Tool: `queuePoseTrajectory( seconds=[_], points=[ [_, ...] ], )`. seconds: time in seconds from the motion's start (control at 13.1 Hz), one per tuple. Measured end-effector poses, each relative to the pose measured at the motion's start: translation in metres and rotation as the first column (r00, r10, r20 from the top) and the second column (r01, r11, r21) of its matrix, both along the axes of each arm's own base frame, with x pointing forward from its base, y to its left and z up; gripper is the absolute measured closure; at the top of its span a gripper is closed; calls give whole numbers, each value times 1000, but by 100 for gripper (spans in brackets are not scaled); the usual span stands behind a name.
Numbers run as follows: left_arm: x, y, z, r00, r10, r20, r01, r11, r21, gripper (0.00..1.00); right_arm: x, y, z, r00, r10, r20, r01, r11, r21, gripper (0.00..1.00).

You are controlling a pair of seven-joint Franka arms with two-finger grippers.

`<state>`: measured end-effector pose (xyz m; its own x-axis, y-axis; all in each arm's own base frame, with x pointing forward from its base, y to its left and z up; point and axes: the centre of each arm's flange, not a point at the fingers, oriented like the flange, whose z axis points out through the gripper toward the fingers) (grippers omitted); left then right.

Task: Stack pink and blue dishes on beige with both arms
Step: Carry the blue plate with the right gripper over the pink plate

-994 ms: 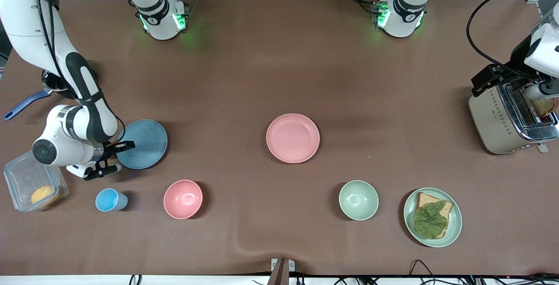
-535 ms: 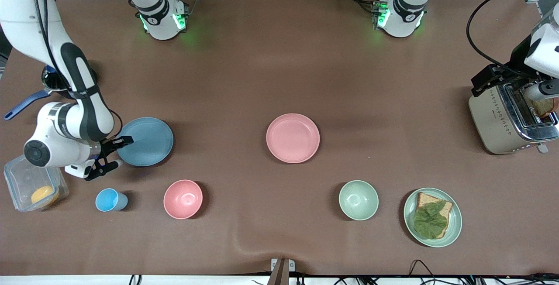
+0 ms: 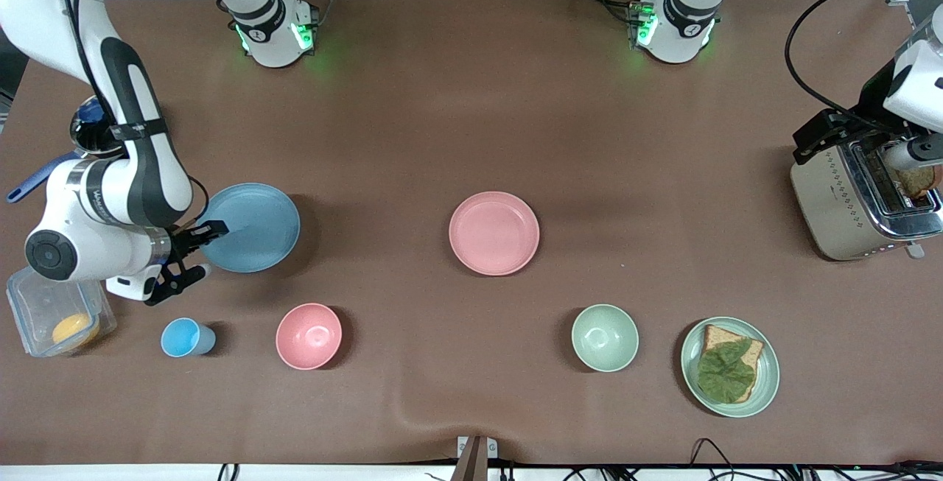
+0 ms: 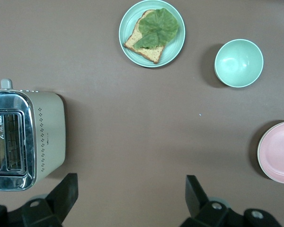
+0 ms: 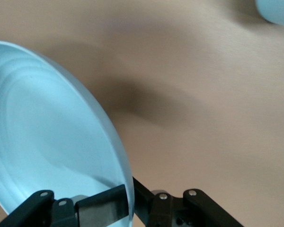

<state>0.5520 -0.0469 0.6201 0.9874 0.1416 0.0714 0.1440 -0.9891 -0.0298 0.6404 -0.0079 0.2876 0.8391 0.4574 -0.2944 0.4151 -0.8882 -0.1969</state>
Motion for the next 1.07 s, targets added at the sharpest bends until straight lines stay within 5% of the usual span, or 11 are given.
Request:
queuePoseTrajectory(
  seconds=[0.38,0.61,1.07],
  points=[
    [1,3,-2,1000,6,-3,-6,1000,-1,0,-20,204,29,982,-167,-90,179,975,136,100],
    [1,4,-2,1000,7,-4,-7,1000,-1,0,-53,333,18,957,-281,-72,289,942,168,100],
    [2,6,-4,1000,11,-7,-11,1000,-1,0,-86,421,-34,916,-394,-74,401,902,160,100]
  ],
)
